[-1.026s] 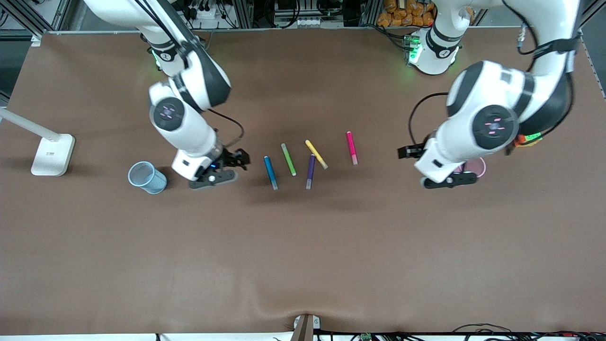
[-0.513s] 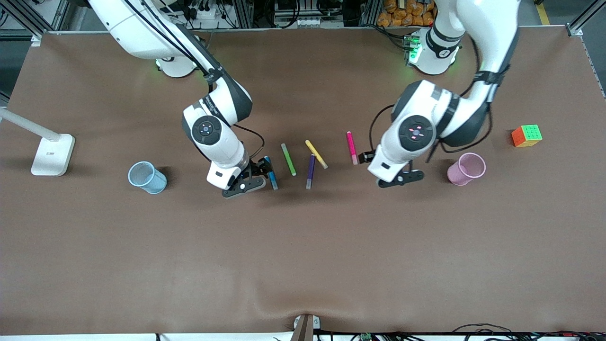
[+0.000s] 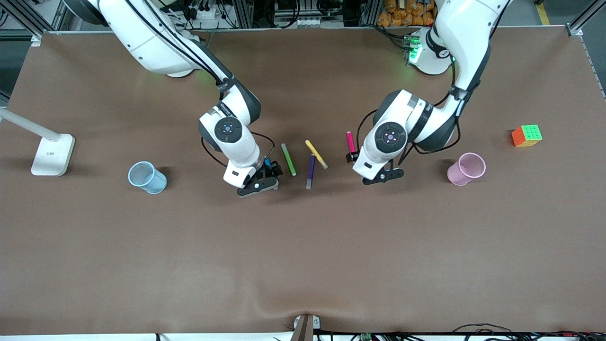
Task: Place pink and blue markers in matching cups
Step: 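Close the right gripper on the blue marker while the left gripper grasps the pink marker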
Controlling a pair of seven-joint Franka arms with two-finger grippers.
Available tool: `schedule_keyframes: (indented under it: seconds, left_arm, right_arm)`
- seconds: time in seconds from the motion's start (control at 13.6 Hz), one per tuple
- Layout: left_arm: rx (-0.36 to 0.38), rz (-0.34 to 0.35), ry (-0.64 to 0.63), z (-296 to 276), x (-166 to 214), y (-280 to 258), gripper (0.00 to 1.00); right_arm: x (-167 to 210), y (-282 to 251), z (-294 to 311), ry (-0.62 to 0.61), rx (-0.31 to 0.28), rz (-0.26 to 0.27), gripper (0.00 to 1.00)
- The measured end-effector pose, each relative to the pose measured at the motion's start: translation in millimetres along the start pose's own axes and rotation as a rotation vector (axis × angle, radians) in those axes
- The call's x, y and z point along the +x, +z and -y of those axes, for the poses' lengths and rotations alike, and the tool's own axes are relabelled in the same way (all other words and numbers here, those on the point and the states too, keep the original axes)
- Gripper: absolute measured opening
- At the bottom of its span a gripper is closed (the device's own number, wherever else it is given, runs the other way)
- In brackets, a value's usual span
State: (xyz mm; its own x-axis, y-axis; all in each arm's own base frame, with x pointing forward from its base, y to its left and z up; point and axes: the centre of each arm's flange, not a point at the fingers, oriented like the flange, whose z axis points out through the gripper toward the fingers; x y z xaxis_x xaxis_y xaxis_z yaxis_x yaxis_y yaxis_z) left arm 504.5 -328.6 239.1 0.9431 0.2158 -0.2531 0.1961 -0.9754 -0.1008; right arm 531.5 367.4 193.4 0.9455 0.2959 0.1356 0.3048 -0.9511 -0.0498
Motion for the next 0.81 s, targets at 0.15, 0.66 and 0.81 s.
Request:
schedule_keyframes:
  seconds: [0.15, 0.66, 0.81]
  left_arm:
    - [-0.007, 0.000, 0.000, -3, 2, 11, 0.97]
    - [-0.025, -0.003, -0.023, -24, -3, 52, 0.79]
    - [-0.018, 0.001, -0.022, -29, -9, 58, 0.73]
  right_arm:
    - [-2, 8, 1, -0.008, -0.015, -0.002, 0.94]
    - [-3, 8, 15, -0.010, -0.011, -0.008, 0.63]
    - [-4, 9, 17, -0.009, -0.007, -0.009, 0.60]
